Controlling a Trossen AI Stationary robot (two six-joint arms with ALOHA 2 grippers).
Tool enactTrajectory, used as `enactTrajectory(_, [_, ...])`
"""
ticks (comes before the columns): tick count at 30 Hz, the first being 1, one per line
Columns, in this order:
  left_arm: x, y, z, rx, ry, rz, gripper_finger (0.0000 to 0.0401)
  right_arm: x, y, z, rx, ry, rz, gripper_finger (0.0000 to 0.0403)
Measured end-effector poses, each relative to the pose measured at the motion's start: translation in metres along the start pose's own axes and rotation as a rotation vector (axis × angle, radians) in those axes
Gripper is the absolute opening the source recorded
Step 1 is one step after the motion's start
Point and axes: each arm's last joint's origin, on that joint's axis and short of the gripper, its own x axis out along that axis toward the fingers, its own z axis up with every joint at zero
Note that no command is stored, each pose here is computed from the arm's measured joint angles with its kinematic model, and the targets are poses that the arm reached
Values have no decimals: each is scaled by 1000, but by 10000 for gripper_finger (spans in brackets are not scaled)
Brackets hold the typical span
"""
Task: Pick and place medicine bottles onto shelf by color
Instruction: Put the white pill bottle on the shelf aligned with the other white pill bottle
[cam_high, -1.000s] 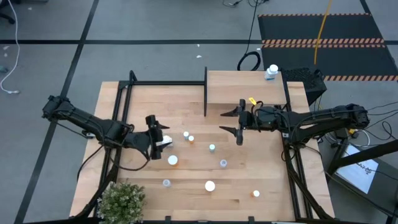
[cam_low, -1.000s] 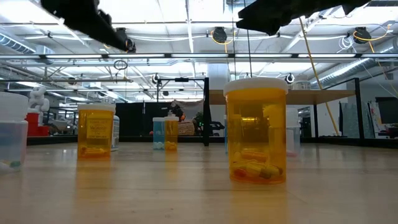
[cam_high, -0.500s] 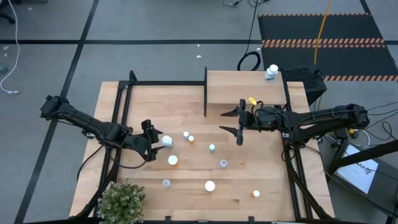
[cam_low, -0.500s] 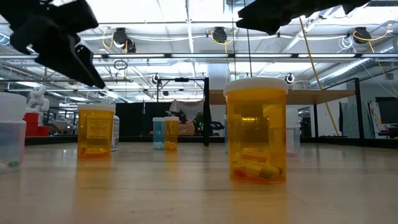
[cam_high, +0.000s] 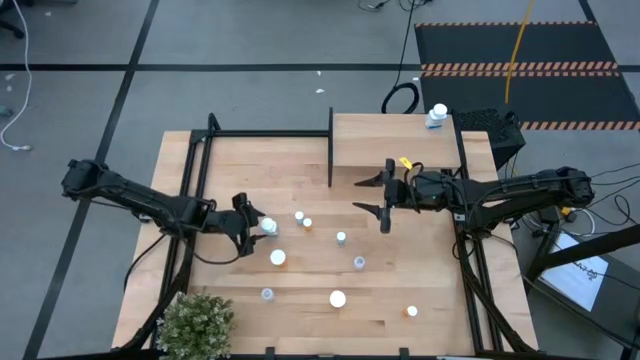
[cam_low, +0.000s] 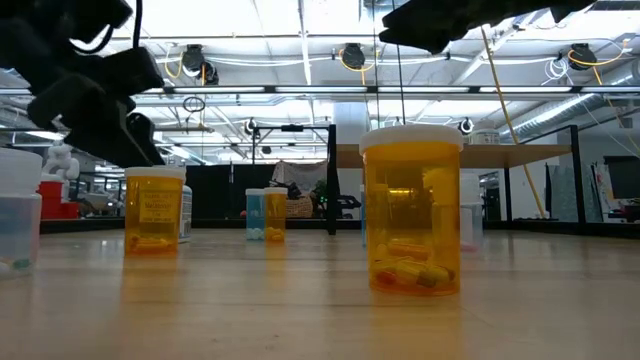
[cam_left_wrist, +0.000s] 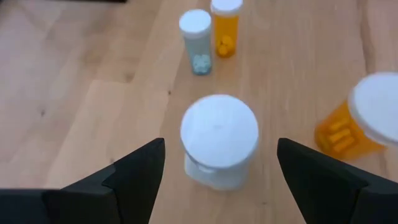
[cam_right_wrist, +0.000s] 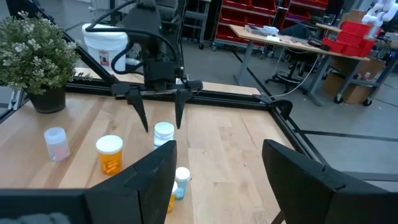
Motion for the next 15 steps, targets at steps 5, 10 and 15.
enactTrajectory(5, [6,8,-6,-17,-3,-15,310,0,0,1,-11,-13,-2,231])
enactTrajectory(10, [13,13,-10,-22,-6,-20,310,0,0,1,-12,-15,-2,231])
enactTrajectory(15, [21,12,-8,-4,-19,-35,310,0,0,1,-11,-14,-3,231])
